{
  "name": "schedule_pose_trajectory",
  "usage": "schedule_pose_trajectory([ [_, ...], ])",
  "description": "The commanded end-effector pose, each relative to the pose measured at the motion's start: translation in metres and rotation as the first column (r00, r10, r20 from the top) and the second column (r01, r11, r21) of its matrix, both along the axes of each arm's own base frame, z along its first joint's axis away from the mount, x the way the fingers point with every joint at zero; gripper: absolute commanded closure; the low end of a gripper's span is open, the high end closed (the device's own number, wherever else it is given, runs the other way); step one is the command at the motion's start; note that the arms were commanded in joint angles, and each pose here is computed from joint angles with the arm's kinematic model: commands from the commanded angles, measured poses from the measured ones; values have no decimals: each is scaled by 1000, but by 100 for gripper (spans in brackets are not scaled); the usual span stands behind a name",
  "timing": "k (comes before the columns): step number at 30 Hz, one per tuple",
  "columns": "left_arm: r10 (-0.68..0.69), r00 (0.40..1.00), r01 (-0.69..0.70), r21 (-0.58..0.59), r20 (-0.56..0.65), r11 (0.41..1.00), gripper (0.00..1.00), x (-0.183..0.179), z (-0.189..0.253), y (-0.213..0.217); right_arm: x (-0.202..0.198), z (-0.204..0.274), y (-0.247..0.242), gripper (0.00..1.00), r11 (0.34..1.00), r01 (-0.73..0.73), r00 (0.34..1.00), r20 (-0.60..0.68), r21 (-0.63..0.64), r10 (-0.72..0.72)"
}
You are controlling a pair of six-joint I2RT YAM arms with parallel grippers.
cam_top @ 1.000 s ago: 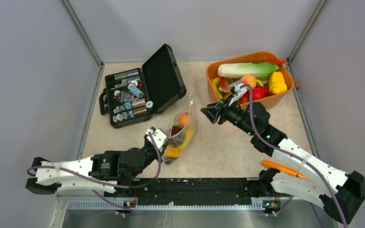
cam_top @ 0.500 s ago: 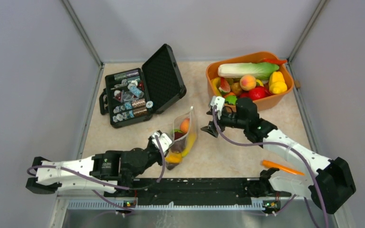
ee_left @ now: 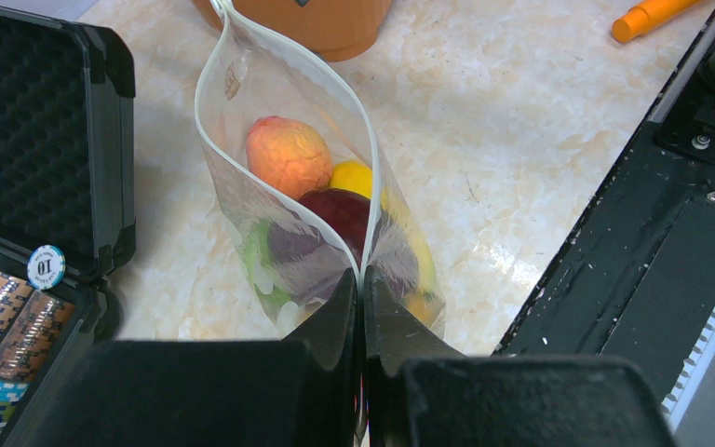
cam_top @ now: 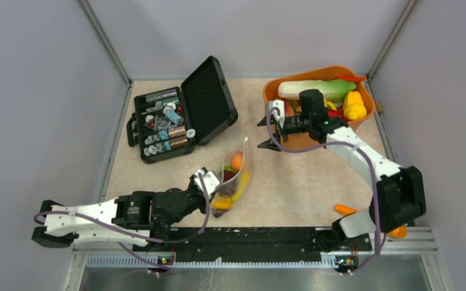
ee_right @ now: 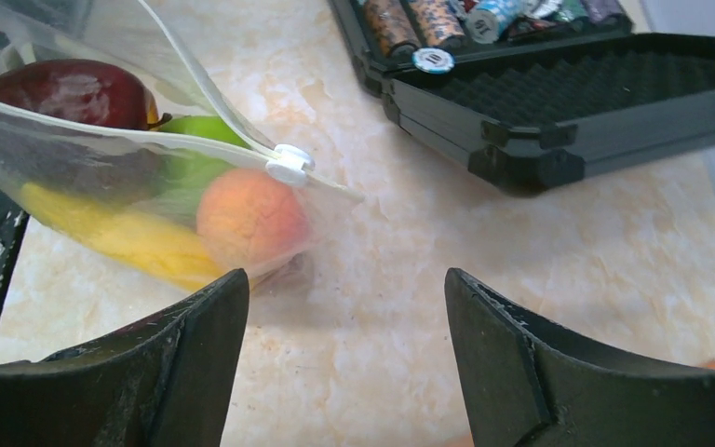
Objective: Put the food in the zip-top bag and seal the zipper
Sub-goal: Adjust the zipper food storage bag at the center of the board.
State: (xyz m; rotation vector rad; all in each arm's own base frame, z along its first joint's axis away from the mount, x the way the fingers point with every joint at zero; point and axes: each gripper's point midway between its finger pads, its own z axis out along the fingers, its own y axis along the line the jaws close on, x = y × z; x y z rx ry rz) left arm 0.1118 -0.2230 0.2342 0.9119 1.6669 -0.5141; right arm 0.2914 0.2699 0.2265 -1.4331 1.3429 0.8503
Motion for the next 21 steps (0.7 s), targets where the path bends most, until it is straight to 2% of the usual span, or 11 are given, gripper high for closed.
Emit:
schedule_pose_trajectory([
  [1, -13, 1000, 12, -80, -15, 997, 100, -3, 23, -4, -14, 3, 8, 25, 970, -240, 969, 66, 24, 238],
  [8, -15, 1000, 13, -83, -20, 996, 100, -4, 24, -5, 5, 5, 19, 23, 951, -310, 941, 148, 14, 305],
  [15, -29, 999, 28, -72, -21, 997, 100, -5, 22, -12, 3, -4, 32, 23, 927, -374, 917, 141, -20, 373],
  [21, -30, 999, 28, -79, -21, 996, 100, -5, 25, -14, -10, -8, 40, 31, 888, -460, 881, 126, -1, 456],
])
